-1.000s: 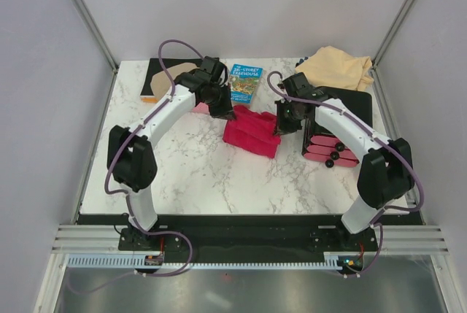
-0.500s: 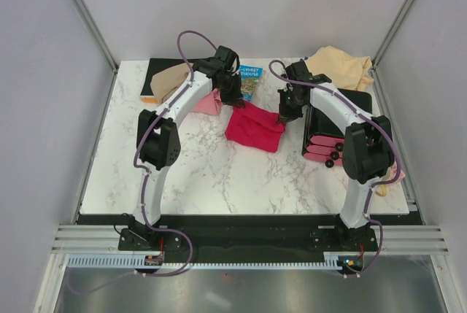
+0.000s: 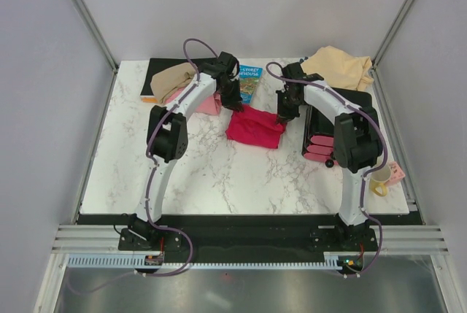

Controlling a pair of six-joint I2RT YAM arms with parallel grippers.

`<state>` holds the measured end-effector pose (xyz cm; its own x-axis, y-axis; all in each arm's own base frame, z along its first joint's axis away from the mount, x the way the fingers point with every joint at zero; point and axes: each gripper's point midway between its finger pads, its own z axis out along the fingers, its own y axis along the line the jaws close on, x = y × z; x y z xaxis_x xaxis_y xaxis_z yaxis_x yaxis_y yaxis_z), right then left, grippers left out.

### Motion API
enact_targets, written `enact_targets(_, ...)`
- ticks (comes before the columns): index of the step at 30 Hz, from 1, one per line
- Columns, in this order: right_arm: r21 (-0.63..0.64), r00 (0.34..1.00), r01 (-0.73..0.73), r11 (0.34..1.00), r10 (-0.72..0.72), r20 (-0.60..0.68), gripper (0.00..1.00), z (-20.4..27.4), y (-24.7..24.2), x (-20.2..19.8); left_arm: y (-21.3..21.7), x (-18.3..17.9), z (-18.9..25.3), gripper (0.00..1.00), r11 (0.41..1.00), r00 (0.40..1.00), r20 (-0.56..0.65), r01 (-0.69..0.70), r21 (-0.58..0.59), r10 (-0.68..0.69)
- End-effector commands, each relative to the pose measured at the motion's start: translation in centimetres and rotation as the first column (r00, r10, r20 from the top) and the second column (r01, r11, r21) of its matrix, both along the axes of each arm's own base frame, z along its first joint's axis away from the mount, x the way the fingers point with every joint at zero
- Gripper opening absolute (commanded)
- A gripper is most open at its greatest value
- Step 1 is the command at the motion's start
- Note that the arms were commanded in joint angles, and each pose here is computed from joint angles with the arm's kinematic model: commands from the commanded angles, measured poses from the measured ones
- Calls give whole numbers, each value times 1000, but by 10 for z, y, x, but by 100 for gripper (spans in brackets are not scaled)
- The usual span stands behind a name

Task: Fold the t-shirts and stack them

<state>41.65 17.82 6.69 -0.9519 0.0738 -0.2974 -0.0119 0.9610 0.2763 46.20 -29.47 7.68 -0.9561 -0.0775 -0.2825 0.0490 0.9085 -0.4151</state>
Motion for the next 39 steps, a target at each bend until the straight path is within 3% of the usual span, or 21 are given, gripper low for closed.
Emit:
enact_targets(1, -28, 998, 54, 998, -53, 43, 21, 2, -8, 20, -2, 7, -12, 27, 999, 1000, -6, 30, -12, -30)
enact_targets(3, -32, 996, 76, 997, -74, 57, 25, 3, -10, 24, -4, 9, -12, 36, 1000, 1000, -1, 28, -14, -28)
enact_targets(6, -3, 989, 109, 994, -108, 97, 34, 15, -11, 31, -4, 15, -2, 42, 1000, 999, 27, 21, -23, -20)
enact_targets(9, 47, 978, 154, 987, -159, 134, 36, 27, -13, 39, -4, 25, 10, 48, 999, 997, 74, 3, -33, 0)
enact_targets(20, 168, 939, 275, 947, -302, 164, 38, 37, -26, 69, 0, 49, 24, 51, 995, 990, 116, -71, -70, 79)
enact_targets(24, 227, 946, 219, 949, -263, 190, 37, 58, -17, 77, 6, 47, 51, 48, 994, 985, 152, -71, -80, 83)
enact_targets(30, 160, 971, 62, 985, -97, 219, 40, 91, -4, 33, 20, -11, 44, 29, 1000, 995, 98, 24, 3, -24)
enact_targets(39, 158, 986, -112, 981, 90, 140, 42, 70, 45, -46, 14, -69, 40, 28, 995, 992, 78, 102, -5, -101)
